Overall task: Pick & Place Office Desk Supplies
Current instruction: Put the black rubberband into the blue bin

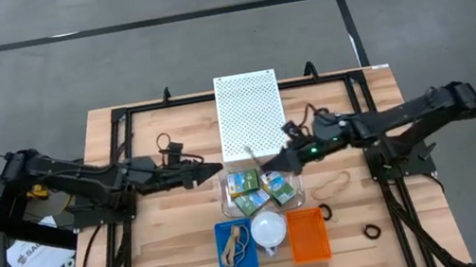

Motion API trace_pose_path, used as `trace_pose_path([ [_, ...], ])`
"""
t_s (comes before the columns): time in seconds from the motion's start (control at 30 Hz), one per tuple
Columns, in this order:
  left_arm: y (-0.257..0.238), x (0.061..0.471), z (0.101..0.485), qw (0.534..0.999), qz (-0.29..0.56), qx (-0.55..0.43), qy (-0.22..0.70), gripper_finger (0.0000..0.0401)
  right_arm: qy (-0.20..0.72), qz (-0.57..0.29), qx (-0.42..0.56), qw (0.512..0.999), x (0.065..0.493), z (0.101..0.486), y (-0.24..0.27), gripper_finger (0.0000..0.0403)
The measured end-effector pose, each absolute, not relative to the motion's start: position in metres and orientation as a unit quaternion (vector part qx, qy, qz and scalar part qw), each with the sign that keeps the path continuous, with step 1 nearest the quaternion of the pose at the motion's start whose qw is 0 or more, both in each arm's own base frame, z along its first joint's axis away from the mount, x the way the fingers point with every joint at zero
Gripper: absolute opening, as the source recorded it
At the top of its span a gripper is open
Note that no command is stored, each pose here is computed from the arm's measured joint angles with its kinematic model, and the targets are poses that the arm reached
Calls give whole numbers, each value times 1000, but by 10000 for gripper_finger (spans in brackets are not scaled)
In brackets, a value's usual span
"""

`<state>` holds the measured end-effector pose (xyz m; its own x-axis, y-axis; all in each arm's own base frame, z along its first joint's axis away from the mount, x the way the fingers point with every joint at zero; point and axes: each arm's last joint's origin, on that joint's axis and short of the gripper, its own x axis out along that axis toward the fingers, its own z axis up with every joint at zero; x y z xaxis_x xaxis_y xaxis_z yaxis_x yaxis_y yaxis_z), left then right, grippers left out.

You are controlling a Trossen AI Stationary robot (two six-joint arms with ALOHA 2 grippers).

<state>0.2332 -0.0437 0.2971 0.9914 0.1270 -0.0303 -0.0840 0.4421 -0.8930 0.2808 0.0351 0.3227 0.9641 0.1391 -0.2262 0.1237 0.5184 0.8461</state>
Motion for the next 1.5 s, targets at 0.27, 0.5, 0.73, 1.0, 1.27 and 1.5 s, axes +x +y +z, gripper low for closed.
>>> trace_pose_path([
  [0.27,-48,257,291,838,23,-542,-60,250,172,47,467,866,317,330,33,0],
  [0.5,-48,261,290,836,15,-544,-68,250,178,64,463,866,326,333,30,0],
  [0.73,-39,263,290,834,6,-548,-63,250,174,57,462,868,327,333,23,0],
  [1.0,-29,264,290,832,11,-551,-67,250,169,54,457,872,327,333,18,0],
  [1.27,-26,264,290,831,10,-553,-66,227,165,49,453,875,327,333,14,0],
  [1.5,-24,265,290,830,14,-553,-69,168,165,51,444,879,327,333,14,0],
])
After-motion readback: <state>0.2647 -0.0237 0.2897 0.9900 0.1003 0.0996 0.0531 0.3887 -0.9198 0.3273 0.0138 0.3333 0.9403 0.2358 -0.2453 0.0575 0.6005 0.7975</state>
